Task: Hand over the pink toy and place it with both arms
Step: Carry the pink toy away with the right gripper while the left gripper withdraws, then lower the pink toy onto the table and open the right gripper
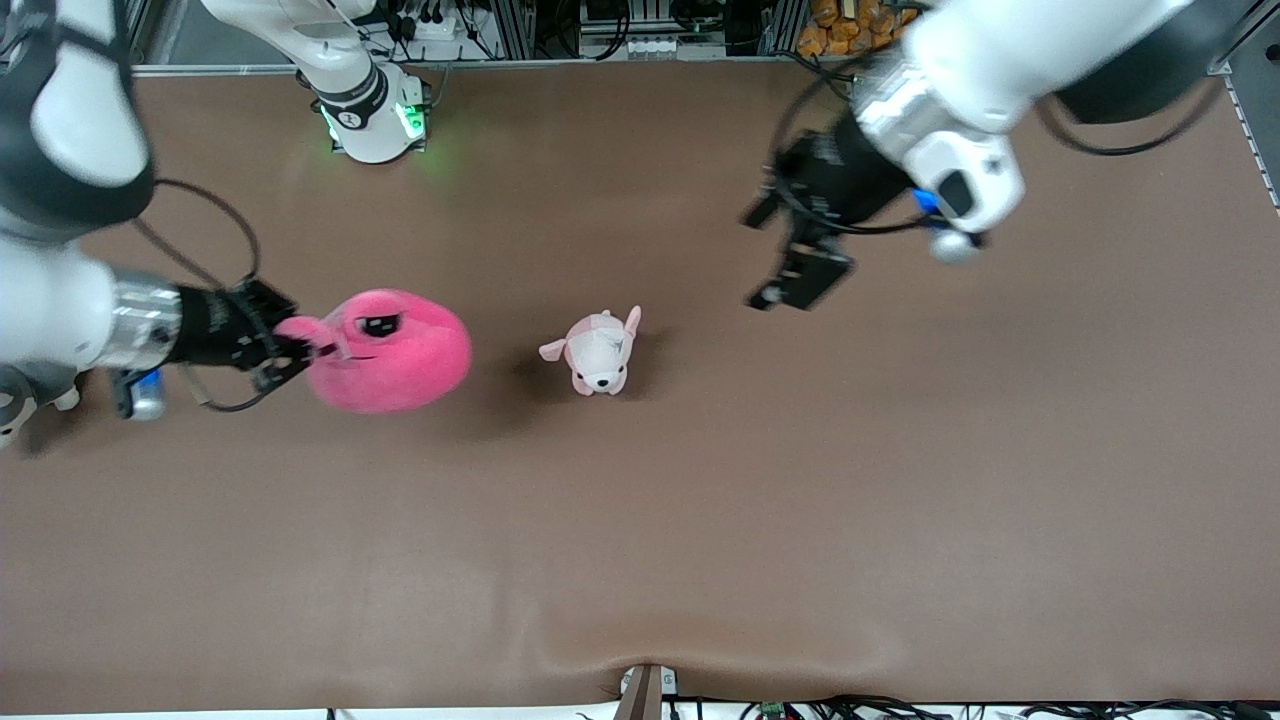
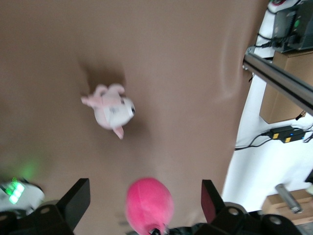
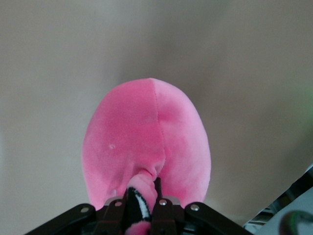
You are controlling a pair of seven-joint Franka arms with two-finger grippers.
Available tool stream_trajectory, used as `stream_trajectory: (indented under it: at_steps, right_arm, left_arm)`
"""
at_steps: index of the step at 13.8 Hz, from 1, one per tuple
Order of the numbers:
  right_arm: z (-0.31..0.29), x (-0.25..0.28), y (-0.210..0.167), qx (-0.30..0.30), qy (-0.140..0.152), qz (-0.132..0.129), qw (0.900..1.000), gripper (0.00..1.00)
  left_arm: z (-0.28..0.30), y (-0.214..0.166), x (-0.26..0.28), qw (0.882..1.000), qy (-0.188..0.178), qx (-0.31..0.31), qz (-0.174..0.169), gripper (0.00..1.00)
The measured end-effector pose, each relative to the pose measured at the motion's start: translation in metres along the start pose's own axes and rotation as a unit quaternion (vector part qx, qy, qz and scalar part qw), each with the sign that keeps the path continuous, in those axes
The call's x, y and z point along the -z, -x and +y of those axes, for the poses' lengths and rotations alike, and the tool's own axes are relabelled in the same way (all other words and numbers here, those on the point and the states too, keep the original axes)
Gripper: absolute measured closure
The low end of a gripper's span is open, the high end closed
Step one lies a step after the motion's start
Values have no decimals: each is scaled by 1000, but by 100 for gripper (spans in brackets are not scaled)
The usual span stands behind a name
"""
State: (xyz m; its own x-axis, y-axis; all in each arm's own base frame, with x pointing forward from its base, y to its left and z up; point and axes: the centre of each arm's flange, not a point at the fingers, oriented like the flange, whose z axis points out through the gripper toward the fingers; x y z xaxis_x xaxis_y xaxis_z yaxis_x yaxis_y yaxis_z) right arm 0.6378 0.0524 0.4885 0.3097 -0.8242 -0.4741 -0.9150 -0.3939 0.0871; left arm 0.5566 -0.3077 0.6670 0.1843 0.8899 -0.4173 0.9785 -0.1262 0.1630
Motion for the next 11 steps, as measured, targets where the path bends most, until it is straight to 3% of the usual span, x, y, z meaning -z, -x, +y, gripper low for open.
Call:
stream_trajectory:
  at_steps: [3, 5, 7, 9, 11]
  right_arm:
    - [23, -44, -137, 31, 21, -41, 998, 85]
    - [50, -75, -224, 51, 21, -67, 996, 85]
    - [81, -97, -288, 80, 11, -83, 993, 85]
    - [101, -110, -317, 98, 1, -93, 991, 86]
    - [94, -104, -309, 119, 9, -81, 990, 81]
  left_arm:
    - [12, -79, 25, 993, -28, -103, 44, 0]
    - [14, -126, 37, 976, -58, -189, 88, 0]
    - [13, -158, 47, 953, -87, -264, 120, 0]
    - [13, -191, 61, 932, -107, -319, 134, 0]
    - [11, -235, 82, 914, -118, -363, 134, 0]
